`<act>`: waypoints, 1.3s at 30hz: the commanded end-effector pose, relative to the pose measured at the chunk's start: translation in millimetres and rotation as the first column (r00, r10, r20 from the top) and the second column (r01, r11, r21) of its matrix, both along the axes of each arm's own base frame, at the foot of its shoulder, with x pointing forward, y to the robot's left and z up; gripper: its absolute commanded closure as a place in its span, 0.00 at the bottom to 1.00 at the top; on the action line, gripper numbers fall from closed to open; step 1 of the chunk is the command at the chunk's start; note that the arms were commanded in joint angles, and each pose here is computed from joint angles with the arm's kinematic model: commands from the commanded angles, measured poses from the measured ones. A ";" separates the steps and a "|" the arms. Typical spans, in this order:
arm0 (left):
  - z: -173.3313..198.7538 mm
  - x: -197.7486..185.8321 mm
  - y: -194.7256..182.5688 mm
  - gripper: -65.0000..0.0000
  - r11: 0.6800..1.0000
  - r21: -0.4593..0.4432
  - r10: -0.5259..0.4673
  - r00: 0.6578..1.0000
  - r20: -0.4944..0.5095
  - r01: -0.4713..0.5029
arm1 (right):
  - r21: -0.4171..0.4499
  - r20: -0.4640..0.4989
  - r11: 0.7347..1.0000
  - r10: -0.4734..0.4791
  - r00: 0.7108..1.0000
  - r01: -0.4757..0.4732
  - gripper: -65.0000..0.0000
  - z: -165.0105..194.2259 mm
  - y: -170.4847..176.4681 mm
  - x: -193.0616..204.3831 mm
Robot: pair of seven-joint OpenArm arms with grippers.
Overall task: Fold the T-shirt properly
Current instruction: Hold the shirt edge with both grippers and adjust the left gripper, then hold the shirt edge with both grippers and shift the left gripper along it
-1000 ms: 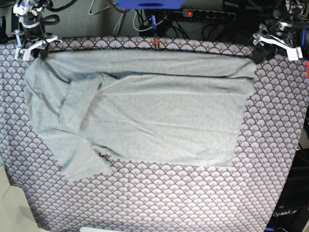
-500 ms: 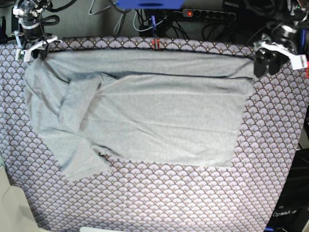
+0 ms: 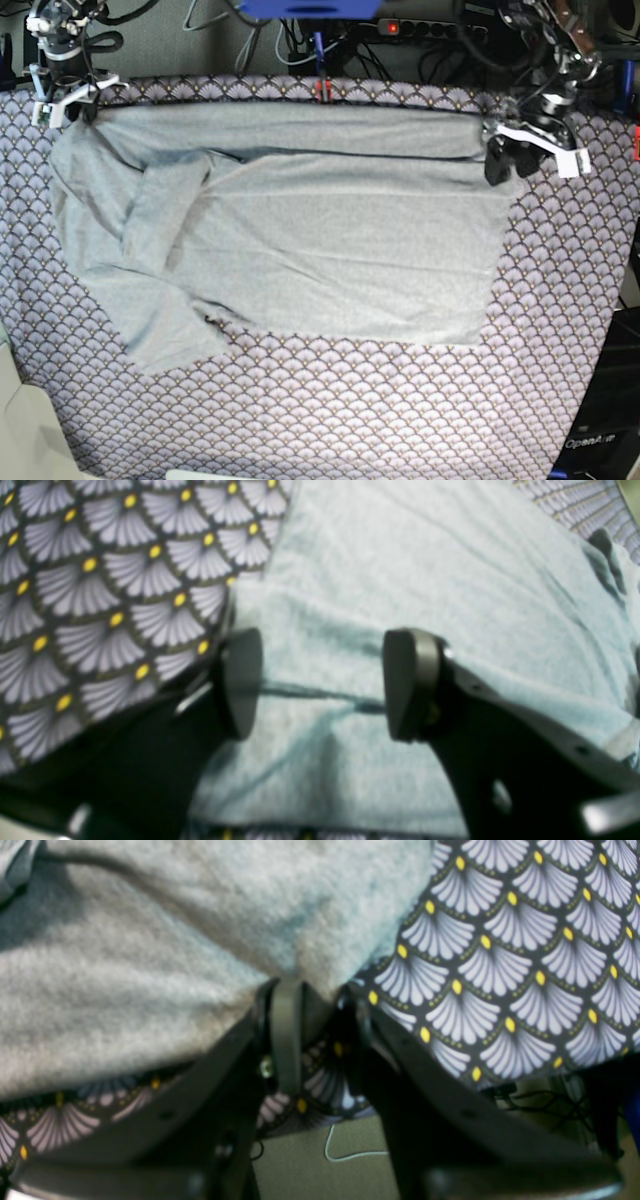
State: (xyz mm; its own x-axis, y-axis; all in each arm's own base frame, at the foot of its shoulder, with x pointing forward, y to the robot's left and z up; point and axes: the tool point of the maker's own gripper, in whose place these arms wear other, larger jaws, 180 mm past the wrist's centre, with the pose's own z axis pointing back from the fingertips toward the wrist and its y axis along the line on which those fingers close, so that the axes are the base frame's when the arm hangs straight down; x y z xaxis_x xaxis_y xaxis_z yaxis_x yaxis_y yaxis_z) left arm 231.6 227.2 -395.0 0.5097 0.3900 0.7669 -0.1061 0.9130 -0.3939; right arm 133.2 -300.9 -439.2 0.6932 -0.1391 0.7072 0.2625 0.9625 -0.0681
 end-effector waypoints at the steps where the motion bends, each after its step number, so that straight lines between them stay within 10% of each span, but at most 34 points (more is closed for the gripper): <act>1: 13.1 7.8 3.1 0.42 1.000 0.007 0.002 0.998 0.057 -0.003 | -0.029 -0.191 0.999 -0.020 0.981 0.014 0.77 -20.5 -7.6 -33.4; 39: -7.7 -0.9 26.2 0.42 0.991 -0.049 0.124 0.992 0.018 -0.123 | -0.026 -0.178 1.000 -0.017 0.984 0.012 0.77 -19.6 -6.6 -24.6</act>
State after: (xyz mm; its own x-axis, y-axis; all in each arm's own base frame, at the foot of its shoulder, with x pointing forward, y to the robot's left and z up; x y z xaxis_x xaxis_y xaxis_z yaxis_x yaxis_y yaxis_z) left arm 224.9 247.4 -416.4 0.4787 0.4993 0.7222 -0.2304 0.8651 -0.4454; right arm 138.0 -300.7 -439.4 0.6962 -0.1379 0.7044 0.2604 0.9630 -0.0688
